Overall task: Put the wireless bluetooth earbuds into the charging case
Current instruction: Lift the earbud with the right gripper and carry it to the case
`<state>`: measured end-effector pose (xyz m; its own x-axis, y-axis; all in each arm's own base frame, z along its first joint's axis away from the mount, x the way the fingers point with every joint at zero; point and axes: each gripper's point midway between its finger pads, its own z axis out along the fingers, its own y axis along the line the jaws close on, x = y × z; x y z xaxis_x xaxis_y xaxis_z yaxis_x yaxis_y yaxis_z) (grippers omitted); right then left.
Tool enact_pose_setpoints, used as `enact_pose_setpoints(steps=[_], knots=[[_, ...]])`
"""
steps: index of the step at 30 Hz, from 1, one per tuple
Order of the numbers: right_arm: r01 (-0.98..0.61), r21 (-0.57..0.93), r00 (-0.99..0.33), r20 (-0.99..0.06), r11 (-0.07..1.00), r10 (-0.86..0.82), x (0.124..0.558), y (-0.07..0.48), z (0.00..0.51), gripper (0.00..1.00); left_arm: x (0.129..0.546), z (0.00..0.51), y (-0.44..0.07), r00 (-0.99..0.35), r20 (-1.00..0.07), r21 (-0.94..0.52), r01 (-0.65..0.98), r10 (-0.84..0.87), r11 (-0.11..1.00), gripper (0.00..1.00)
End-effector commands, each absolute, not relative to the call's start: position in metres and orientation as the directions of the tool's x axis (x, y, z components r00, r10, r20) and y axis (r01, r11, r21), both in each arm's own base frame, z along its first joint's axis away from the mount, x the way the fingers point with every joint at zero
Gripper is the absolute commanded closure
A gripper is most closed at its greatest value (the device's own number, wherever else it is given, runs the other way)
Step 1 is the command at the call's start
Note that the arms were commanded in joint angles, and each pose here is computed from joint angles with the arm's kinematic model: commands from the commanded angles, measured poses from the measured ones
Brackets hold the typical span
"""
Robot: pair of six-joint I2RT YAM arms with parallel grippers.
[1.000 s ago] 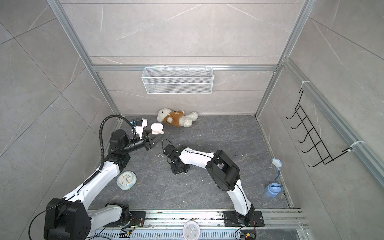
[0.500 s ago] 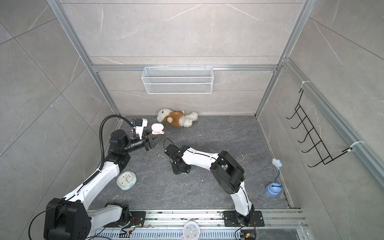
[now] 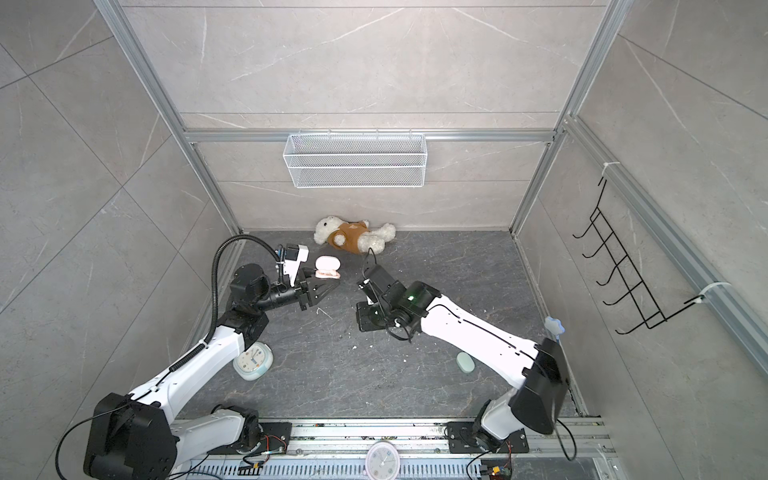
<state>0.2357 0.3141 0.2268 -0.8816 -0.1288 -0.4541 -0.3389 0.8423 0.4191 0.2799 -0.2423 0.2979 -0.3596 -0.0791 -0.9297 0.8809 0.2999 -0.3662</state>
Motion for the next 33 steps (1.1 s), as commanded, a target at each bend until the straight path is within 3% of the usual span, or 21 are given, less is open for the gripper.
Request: enact_pose_setpoints(steps=[1,14,33], knots=[[-0.334,0.487,-0.878,-0.473,0.807,-0.078,0.223,0.305,0.263,0.86,0.268,0.325,-0.253,-0.221,-0.97,-0.241,0.936,-0.105,0.256,0.86],[-0.417,0.642,-0.79,-0.606,0.643,0.092,0.21,0.295,0.385,0.86,0.239,0.338,-0.312,-0.055,-0.994,-0.066,0.991,-0.092,0.12,0.86],[-0.405,0.721,-0.775,-0.597,0.562,0.207,0.225,0.3,0.4,0.86,0.206,0.367,-0.331,0.062,-0.987,0.058,0.998,-0.146,0.032,0.86]])
